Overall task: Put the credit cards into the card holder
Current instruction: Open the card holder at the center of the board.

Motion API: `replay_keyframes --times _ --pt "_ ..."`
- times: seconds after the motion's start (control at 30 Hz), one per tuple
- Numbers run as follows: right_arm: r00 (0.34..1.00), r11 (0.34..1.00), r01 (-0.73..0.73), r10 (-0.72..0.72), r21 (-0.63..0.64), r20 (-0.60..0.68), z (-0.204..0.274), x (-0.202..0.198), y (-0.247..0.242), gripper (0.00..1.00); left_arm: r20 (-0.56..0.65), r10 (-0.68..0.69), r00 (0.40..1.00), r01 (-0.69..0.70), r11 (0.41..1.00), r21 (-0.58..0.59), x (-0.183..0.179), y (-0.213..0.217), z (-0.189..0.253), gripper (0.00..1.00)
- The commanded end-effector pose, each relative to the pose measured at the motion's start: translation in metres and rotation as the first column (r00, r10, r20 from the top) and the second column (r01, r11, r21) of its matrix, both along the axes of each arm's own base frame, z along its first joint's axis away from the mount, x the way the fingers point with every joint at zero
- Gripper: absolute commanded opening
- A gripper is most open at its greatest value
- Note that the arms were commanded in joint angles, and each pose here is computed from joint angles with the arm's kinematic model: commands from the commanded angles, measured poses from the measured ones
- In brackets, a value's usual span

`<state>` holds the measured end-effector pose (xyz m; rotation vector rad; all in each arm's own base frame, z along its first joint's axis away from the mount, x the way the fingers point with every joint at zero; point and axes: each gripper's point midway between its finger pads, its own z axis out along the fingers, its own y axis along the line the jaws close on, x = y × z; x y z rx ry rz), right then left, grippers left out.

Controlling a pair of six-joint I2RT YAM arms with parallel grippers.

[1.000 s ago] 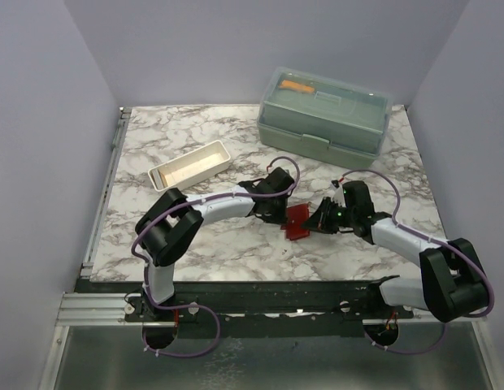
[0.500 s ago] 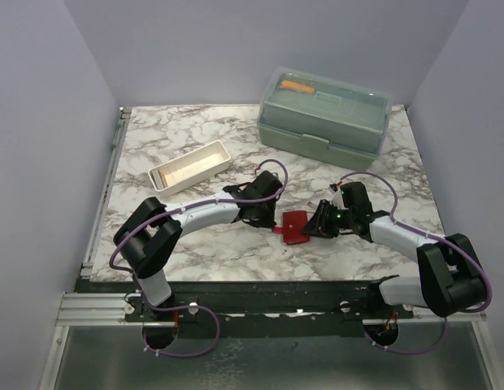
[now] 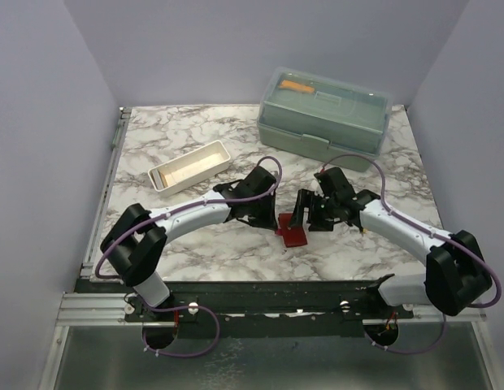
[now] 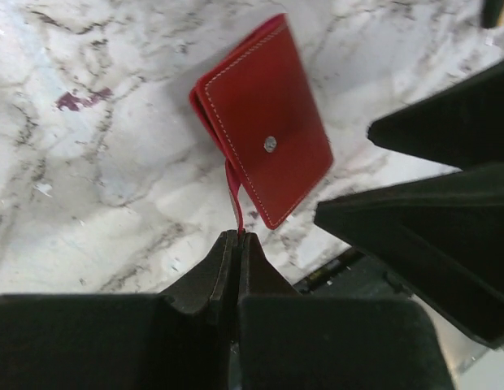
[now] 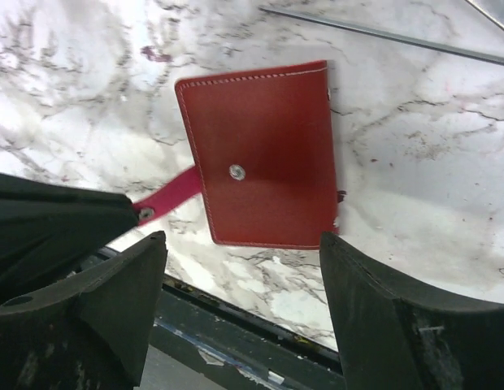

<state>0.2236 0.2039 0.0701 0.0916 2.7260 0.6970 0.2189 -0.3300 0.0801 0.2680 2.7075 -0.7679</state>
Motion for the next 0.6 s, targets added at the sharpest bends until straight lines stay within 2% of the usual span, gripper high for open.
replay_keyframes --times 0.0,0.13,0.2,0.33,0.43,0.57 --pt "1.000 1.000 0.002 -0.001 -0.007 0.025 0.020 -0.002 0.000 0.81 -0.019 -0.044 0.999 0.041 0.989 -0.140 -0.015 -0.012 0.053 0.00" --pt "0.998 0.997 -0.058 0.057 0.053 0.025 0.012 -0.008 0.010 0.82 0.012 -0.069 0.998 0.071 0.985 -0.159 -0.015 -0.014 0.062 0.00" --pt "0.999 0.996 -0.036 0.035 0.076 0.022 0.006 -0.011 0.011 0.83 0.059 -0.054 0.997 0.061 0.990 -0.126 -0.004 -0.012 0.060 0.00" --pt "0.999 0.992 -0.028 0.024 0.126 0.033 0.003 -0.010 0.017 0.83 0.065 -0.095 0.993 0.102 0.989 -0.105 0.005 -0.019 0.053 0.00" --pt "1.000 0.996 -0.004 0.004 0.092 0.006 -0.002 -0.010 0.013 0.80 0.049 -0.128 0.991 0.132 0.985 -0.111 0.005 -0.025 0.053 0.00" --pt "0.997 0.996 0.023 -0.029 0.082 0.068 0.007 -0.005 0.006 0.77 0.065 -0.147 0.987 0.154 0.981 -0.115 0.006 -0.027 0.061 0.00"
